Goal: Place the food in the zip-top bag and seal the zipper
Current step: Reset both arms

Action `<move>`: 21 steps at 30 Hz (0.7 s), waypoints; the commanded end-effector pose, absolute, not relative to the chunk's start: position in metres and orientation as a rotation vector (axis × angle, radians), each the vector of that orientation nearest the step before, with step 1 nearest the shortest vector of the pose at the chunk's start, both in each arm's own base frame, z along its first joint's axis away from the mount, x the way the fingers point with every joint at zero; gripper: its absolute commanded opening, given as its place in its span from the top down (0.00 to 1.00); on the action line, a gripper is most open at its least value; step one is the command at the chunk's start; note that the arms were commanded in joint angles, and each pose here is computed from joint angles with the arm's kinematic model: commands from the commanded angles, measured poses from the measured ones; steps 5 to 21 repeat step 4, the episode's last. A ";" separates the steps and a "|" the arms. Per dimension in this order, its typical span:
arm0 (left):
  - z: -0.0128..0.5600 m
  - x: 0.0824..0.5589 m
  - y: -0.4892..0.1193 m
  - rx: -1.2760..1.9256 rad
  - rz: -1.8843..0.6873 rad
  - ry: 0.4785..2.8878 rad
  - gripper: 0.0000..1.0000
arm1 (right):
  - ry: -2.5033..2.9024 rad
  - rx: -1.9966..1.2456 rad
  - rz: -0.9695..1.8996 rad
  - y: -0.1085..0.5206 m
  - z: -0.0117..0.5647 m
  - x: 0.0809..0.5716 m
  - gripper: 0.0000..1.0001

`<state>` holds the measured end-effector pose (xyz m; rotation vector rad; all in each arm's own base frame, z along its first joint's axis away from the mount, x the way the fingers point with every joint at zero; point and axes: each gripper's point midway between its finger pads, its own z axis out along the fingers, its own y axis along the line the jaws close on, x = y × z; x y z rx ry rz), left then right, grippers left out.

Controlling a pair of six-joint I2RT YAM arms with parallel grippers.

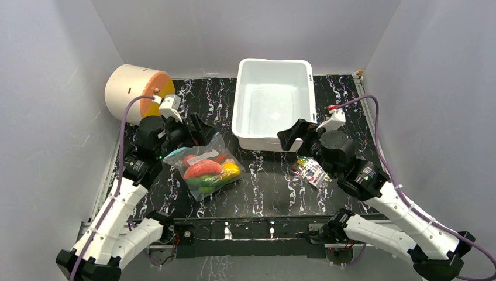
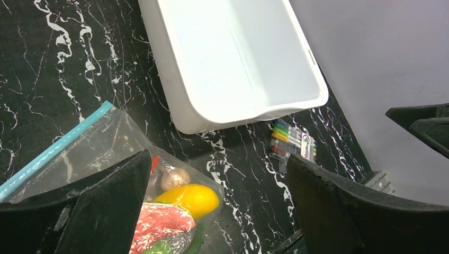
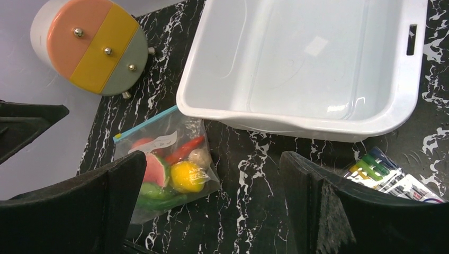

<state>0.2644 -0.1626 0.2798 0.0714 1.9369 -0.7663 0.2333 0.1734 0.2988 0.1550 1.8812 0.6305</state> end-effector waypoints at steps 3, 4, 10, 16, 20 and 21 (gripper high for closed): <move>0.294 0.265 -0.161 0.117 -0.743 1.902 0.02 | 1.813 0.171 0.671 0.174 0.323 0.236 0.02; 0.296 0.264 -0.161 0.125 -0.744 1.895 0.02 | 1.812 0.170 0.669 0.174 0.324 0.236 0.02; 0.296 0.264 -0.161 0.125 -0.744 1.895 0.02 | 1.812 0.170 0.669 0.174 0.324 0.236 0.02; 0.296 0.264 -0.161 0.125 -0.744 1.895 0.02 | 1.812 0.170 0.669 0.174 0.324 0.236 0.02; 0.296 0.264 -0.161 0.125 -0.744 1.895 0.02 | 1.812 0.170 0.669 0.174 0.324 0.236 0.02; 0.296 0.264 -0.161 0.125 -0.744 1.895 0.02 | 1.812 0.170 0.669 0.174 0.324 0.236 0.02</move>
